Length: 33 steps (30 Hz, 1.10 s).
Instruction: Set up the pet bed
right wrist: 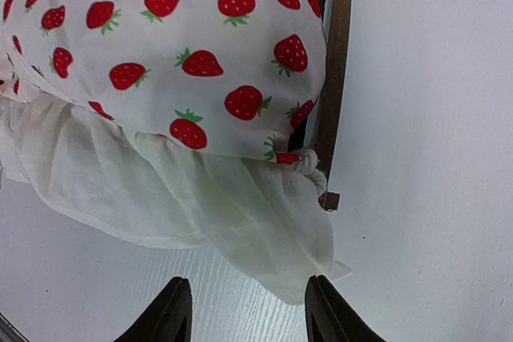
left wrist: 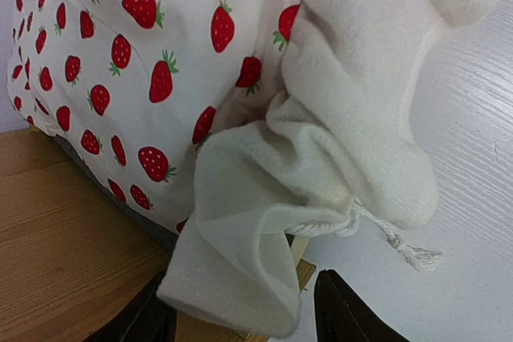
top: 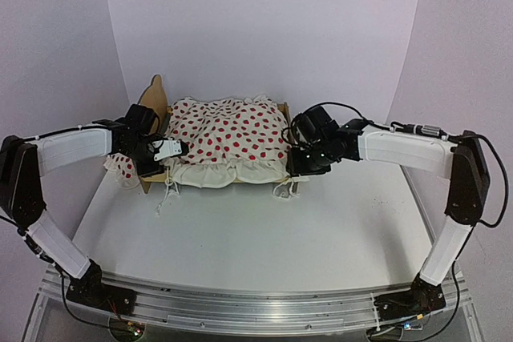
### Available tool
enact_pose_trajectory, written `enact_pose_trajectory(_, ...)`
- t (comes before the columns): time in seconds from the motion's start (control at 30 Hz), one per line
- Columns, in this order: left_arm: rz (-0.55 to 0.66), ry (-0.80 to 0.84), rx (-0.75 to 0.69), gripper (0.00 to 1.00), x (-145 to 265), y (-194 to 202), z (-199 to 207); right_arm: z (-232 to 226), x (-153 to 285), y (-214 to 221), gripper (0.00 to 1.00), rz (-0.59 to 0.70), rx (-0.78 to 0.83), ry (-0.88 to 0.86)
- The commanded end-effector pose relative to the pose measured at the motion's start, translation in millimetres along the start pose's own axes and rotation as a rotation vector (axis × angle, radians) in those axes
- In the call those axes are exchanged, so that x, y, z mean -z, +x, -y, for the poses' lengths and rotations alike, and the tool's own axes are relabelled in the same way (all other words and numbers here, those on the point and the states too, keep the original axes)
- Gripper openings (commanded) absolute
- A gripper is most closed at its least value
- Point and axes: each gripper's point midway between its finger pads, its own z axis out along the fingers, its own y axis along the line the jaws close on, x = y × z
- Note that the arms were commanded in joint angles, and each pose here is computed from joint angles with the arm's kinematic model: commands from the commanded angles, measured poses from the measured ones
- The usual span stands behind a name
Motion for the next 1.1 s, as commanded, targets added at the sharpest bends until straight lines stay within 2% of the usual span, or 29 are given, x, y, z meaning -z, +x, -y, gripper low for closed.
enact_pose_trajectory(0.0, -0.031, -0.111, -0.022, 0.52, 4, -4, -35, -2, -9, 2, 0.5, -0.056, -0.006, -0.035)
enact_pose_trajectory(0.1, -0.037, -0.104, -0.035, 0.36, 1, -2, -31, 1, -15, 2, 0.48, -0.067, -0.015, -0.033)
enact_pose_trajectory(0.23, -0.027, -0.104, -0.041, 0.02, 6, -1, -28, 8, -26, 3, 0.25, -0.083, -0.015, -0.012)
enact_pose_trajectory(0.33, 0.004, -0.095, -0.029, 0.0, 14, -1, -27, 16, -28, 2, 0.1, -0.082, -0.029, 0.003)
enact_pose_trajectory(0.43, 0.028, -0.104, -0.003, 0.0, 22, 2, -34, 15, -24, -2, 0.05, -0.069, -0.018, -0.002)
enact_pose_trajectory(0.5, 0.057, -0.062, -0.016, 0.0, 24, 1, -29, 14, -21, -3, 0.06, -0.066, -0.009, -0.012)
enact_pose_trajectory(0.53, 0.061, -0.013, -0.041, 0.04, 23, 1, -19, 13, -20, -4, 0.07, -0.065, -0.008, -0.016)
enact_pose_trajectory(0.6, 0.105, 0.052, -0.086, 0.29, 20, -5, -4, 11, -20, -4, 0.08, -0.067, -0.003, -0.025)
enact_pose_trajectory(0.63, 0.126, 0.065, -0.11, 0.38, 19, -8, -2, 11, -19, -4, 0.09, -0.068, -0.001, -0.029)
enact_pose_trajectory(0.77, 0.13, 0.054, -0.18, 0.51, 3, -13, -9, 9, -21, -2, 0.09, -0.077, 0.001, -0.04)
enact_pose_trajectory(0.83, 0.113, 0.041, -0.2, 0.54, -5, -13, -14, 8, -24, 0, 0.08, -0.086, 0.003, -0.045)
enact_pose_trajectory(0.87, 0.108, 0.03, -0.203, 0.51, -7, -14, -18, 7, -25, 0, 0.07, -0.089, 0.004, -0.048)
enact_pose_trajectory(0.9, 0.107, 0.023, -0.2, 0.41, -8, -15, -22, 7, -26, 1, 0.05, -0.092, 0.004, -0.048)
enact_pose_trajectory(0.97, 0.104, 0.024, -0.186, 0.12, -4, -17, -27, 7, -27, 2, 0.01, -0.094, 0.004, -0.046)
enact_pose_trajectory(1.0, 0.103, 0.031, -0.175, 0.02, -1, -18, -29, 8, -26, 2, 0.0, -0.093, 0.005, -0.044)
enact_pose_trajectory(1.07, 0.112, 0.032, -0.153, 0.0, 11, -19, -31, 10, -26, 2, 0.0, -0.09, 0.004, -0.035)
